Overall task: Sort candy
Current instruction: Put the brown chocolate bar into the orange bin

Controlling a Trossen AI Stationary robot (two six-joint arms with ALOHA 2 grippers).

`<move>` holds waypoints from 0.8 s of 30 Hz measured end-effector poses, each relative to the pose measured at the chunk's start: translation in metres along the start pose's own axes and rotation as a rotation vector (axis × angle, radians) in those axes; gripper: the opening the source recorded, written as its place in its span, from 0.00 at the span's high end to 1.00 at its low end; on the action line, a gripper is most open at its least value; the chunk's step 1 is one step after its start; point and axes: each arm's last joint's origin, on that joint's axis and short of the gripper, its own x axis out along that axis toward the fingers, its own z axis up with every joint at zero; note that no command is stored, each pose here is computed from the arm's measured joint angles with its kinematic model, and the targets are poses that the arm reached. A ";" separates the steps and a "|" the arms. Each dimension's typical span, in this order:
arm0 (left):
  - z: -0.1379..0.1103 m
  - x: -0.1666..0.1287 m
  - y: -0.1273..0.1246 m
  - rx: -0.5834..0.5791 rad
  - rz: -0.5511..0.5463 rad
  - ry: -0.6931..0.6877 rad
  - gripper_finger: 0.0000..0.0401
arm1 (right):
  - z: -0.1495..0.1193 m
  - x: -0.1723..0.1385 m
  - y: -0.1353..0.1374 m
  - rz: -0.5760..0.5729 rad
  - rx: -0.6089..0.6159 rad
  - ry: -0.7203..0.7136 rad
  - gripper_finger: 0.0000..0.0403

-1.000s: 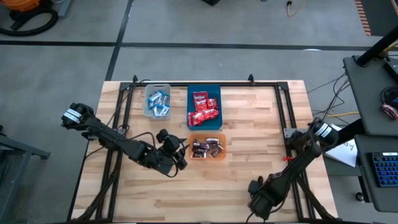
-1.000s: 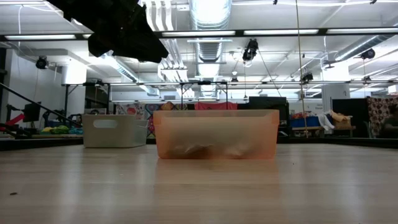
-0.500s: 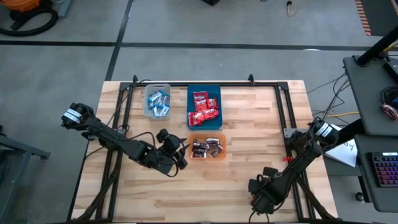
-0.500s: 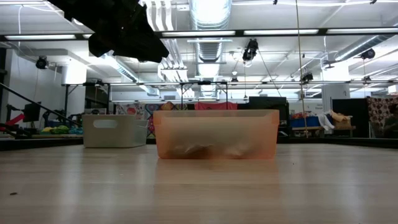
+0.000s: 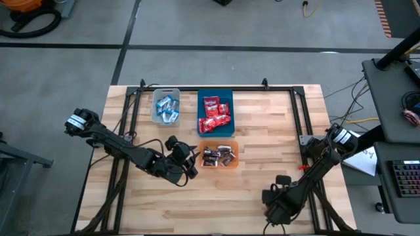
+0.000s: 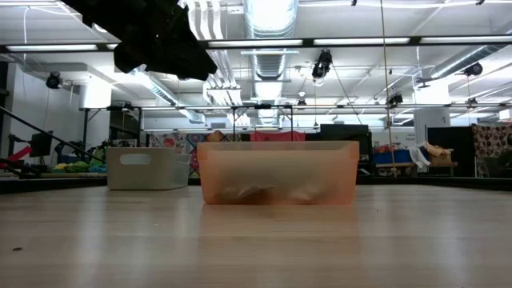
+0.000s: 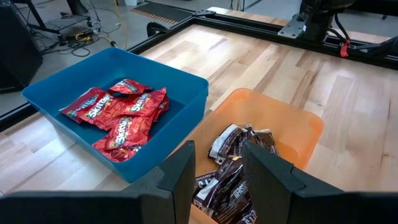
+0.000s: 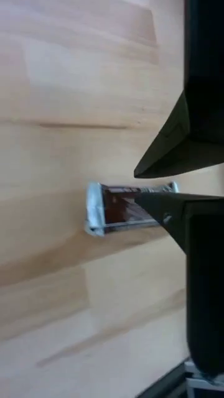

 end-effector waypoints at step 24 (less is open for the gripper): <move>0.001 0.001 0.002 0.001 0.026 -0.013 0.71 | -0.022 0.042 0.005 0.015 -0.031 -0.048 0.47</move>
